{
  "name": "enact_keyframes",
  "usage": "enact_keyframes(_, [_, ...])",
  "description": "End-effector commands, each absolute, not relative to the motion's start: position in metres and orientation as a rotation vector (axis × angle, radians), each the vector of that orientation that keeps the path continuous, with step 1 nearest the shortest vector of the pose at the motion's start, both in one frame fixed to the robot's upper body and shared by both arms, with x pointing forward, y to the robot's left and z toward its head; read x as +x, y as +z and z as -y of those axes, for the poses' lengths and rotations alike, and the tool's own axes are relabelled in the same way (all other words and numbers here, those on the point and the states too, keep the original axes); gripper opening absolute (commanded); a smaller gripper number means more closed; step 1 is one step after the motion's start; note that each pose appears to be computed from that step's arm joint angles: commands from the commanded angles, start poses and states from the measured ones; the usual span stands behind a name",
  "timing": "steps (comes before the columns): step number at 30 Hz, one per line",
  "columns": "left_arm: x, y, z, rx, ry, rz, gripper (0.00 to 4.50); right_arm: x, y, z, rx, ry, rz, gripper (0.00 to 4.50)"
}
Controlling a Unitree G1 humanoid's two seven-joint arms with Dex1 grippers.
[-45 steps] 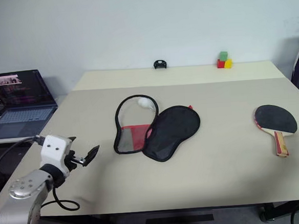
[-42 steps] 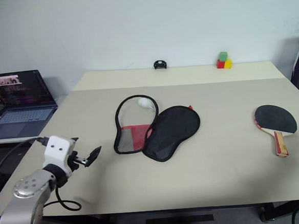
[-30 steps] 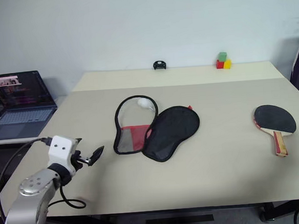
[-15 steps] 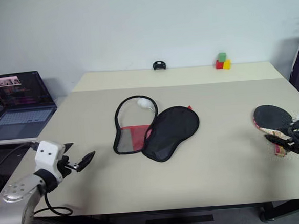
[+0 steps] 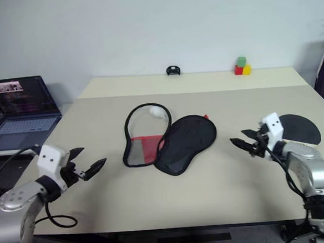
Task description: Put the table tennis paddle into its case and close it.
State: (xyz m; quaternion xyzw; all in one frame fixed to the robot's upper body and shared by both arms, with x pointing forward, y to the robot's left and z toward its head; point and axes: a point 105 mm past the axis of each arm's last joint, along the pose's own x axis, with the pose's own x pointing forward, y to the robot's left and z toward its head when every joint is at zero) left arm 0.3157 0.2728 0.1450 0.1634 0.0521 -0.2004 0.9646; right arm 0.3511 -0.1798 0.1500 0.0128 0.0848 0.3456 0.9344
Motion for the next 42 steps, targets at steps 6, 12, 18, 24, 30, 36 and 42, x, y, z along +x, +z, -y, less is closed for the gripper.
enact_keyframes(6, [0.32,0.178,-0.227,0.283,-0.693,-0.044,4.5,0.36,0.136,0.144,0.082,0.675,-0.313,3.37])
enact_keyframes(12, [0.325,0.192,-0.221,0.286,-0.763,-0.033,4.5,0.347,0.124,0.124,0.121,0.727,-0.46,3.37])
enact_keyframes(18, [0.328,0.197,-0.211,0.298,-0.814,-0.025,4.5,0.339,0.122,0.098,0.184,0.787,-0.524,3.37])
enact_keyframes(24, [0.33,0.195,-0.208,0.299,-0.824,-0.025,4.5,0.341,0.12,0.077,0.238,0.811,-0.545,3.37])
enact_keyframes(30, [0.33,0.193,-0.207,0.303,-0.822,-0.027,4.5,0.345,0.114,0.063,0.246,0.811,-0.56,3.37])
enact_keyframes(36, [0.329,0.19,-0.208,0.301,-0.815,-0.03,4.5,0.351,0.11,0.048,0.239,0.797,-0.54,3.37])
enact_keyframes(42, [0.329,0.188,-0.207,0.305,-0.811,-0.032,4.5,0.355,0.108,0.038,0.225,0.783,-0.513,3.0])
